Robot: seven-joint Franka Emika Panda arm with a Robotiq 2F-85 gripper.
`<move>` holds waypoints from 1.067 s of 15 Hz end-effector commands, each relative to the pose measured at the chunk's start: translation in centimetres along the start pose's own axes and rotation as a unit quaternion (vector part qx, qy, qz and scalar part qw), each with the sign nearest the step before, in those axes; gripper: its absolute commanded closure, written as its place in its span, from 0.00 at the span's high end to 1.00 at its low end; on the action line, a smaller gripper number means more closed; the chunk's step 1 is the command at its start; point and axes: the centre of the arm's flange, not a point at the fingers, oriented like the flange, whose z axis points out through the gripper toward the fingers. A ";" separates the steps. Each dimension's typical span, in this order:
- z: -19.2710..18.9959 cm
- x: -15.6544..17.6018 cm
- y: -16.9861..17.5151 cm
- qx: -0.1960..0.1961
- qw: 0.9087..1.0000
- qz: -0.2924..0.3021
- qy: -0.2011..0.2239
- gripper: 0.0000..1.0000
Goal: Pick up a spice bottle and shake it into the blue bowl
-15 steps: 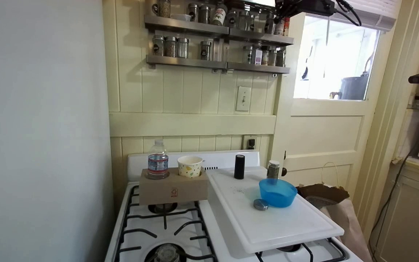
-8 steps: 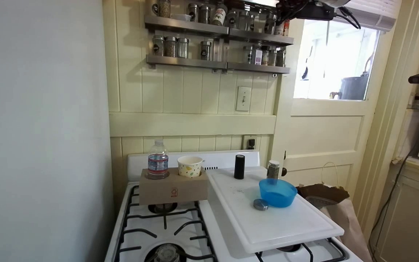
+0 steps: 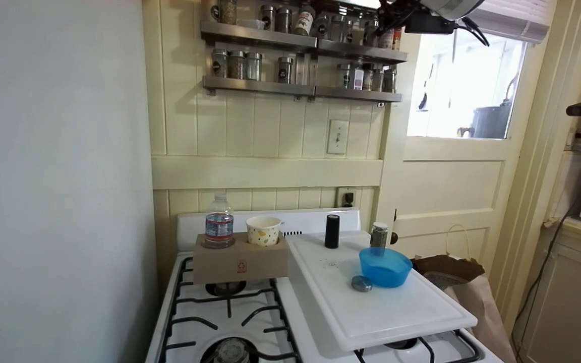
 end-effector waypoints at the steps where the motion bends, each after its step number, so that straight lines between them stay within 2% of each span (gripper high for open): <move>1: 0.2 -0.9 0.4 0.010 1.000 -0.002 0.006 0.00; 9: -2.3 -0.5 -0.6 0.035 0.999 0.006 -0.007 0.00; 15: -5.1 -1.2 -0.8 0.060 0.997 0.019 -0.041 0.00; 16: -5.9 -1.4 -0.9 0.070 0.996 0.022 -0.050 0.06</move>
